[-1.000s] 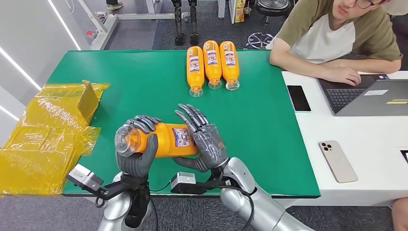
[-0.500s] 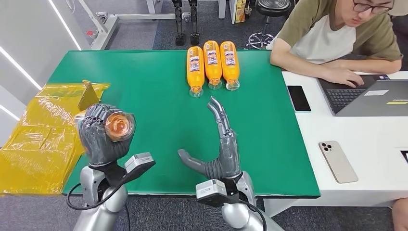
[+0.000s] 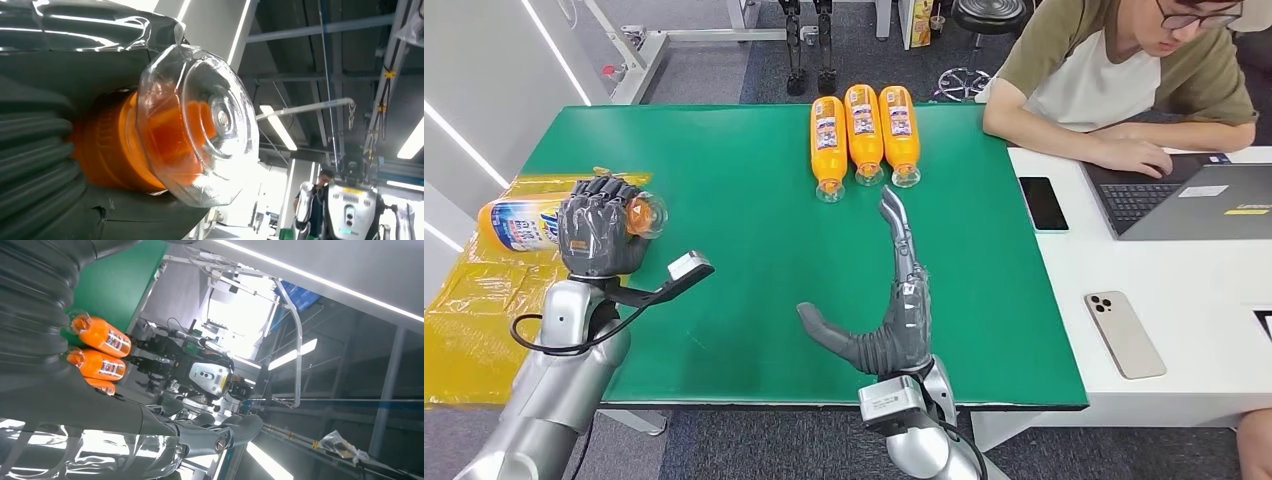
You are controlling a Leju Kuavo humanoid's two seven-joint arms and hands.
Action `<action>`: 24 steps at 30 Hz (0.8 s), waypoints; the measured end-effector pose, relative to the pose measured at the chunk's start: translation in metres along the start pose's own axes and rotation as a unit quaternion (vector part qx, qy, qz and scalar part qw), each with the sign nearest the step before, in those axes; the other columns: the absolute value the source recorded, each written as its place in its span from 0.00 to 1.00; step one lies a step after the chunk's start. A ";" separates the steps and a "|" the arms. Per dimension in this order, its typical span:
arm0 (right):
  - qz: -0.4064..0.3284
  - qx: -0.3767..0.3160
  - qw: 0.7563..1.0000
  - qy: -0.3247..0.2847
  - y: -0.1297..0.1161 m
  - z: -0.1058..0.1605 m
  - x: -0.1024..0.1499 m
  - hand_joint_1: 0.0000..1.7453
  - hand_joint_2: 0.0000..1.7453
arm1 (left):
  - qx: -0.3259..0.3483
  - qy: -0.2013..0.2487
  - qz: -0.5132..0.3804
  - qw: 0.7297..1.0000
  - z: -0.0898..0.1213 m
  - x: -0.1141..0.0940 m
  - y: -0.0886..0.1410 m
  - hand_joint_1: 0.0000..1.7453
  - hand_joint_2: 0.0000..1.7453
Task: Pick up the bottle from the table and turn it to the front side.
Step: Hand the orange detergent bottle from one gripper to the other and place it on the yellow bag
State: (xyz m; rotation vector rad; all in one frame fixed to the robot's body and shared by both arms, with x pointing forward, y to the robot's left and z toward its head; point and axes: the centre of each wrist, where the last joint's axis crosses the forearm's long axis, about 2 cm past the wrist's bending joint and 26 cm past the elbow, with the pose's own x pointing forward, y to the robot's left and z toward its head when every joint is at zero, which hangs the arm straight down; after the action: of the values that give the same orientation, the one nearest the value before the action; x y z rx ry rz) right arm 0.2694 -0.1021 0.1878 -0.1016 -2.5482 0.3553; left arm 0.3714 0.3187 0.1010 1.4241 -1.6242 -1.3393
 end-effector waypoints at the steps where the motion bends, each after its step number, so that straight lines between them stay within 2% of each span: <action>1: -0.001 -0.001 1.000 -0.002 0.000 0.000 0.000 0.00 1.00 | -0.009 0.002 -0.007 1.000 0.000 -0.004 -0.002 1.00 1.00; 4: -0.005 -0.006 1.000 -0.009 0.001 -0.002 0.002 0.00 1.00 | -0.058 0.001 -0.035 0.998 -0.005 -0.020 -0.006 1.00 1.00; 7: -0.009 -0.010 1.000 -0.009 0.001 0.000 0.004 0.00 1.00 | -0.134 -0.019 -0.061 0.989 -0.003 -0.043 -0.010 1.00 1.00; 9: -0.011 -0.012 1.000 -0.006 0.001 0.003 0.004 0.00 1.00 | -0.194 -0.032 -0.064 0.978 0.005 -0.056 -0.015 1.00 1.00; 12: -0.010 -0.011 1.000 -0.004 0.002 0.006 0.005 0.00 1.00 | -0.281 -0.028 -0.064 0.957 0.024 -0.069 -0.026 1.00 1.00; 17: -0.003 -0.008 1.000 0.000 0.003 0.006 0.007 0.00 1.00 | -0.352 -0.024 -0.073 0.933 0.047 -0.073 -0.038 1.00 1.00; 21: 0.002 -0.007 1.000 0.005 0.003 0.007 0.007 0.00 1.00 | -0.386 -0.045 -0.072 0.919 0.069 -0.061 -0.050 1.00 1.00; 24: 0.001 -0.006 1.000 0.010 0.004 0.011 0.008 0.00 1.00 | -0.396 -0.061 -0.073 0.913 0.077 -0.051 -0.056 0.99 1.00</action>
State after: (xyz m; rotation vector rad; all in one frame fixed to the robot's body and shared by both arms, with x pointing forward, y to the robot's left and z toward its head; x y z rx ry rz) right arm 0.2570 -0.0995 0.1822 -0.1129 -2.5310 0.3374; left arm 0.3346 0.3946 0.0336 0.9712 -0.8491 -1.9047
